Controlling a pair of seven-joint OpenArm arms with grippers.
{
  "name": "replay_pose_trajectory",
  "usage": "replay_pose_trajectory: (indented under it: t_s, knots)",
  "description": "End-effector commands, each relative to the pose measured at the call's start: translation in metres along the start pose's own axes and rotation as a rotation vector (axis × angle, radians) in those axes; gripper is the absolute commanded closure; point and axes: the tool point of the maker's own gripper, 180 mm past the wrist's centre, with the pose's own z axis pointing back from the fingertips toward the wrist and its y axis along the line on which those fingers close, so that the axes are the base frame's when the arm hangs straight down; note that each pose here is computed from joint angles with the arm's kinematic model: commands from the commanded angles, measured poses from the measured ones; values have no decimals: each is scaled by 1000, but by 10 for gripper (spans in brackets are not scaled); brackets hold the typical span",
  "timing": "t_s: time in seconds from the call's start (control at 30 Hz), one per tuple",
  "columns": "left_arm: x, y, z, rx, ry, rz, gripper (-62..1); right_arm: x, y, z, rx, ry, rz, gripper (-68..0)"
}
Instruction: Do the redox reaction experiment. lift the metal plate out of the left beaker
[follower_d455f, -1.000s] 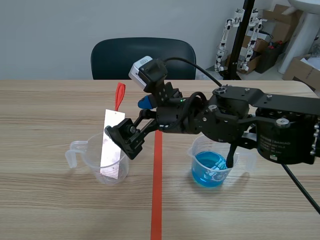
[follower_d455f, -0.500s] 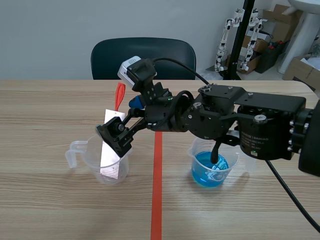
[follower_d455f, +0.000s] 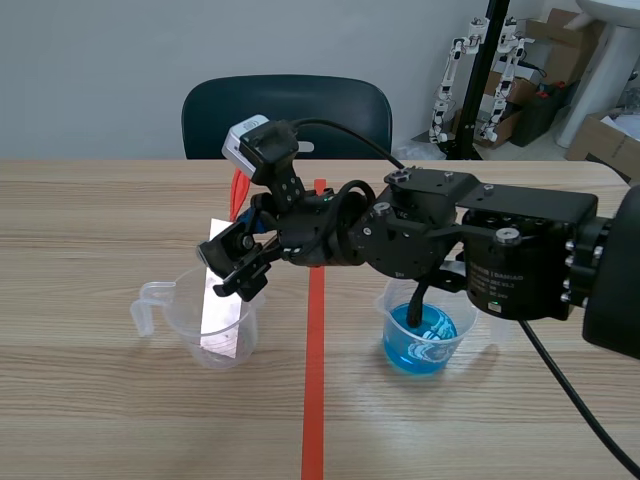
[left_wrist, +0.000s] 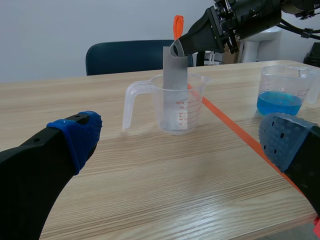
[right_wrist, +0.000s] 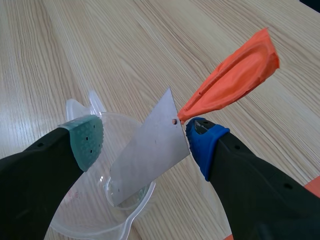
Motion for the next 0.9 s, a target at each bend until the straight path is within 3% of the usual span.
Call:
replay_pose_trajectory:
  t_s: [0.0, 0.17, 0.3, 0.5, 0.73, 0.87]
  knots:
    - [11, -1, -1, 3, -54, 3, -623, 22, -3, -2, 4, -47, 15, -310]
    - [11, -1, -1, 3, -54, 3, -623, 22, -3, -2, 3, -45, 24, -105]
    - [11, -1, -1, 3, -55, 3, -623, 22, -3, -2, 3, -47, 41, -18]
    - [11, -1, -1, 3, -55, 3, -623, 22, -1, -2, 10, -44, 78, -6]
    - [11, -1, -1, 3, -56, 3, -623, 21, 27, 1, 164, -56, 151, -7]
    - [11, -1, -1, 3, -56, 3, -623, 21, 32, 2, 190, -58, 166, -7]
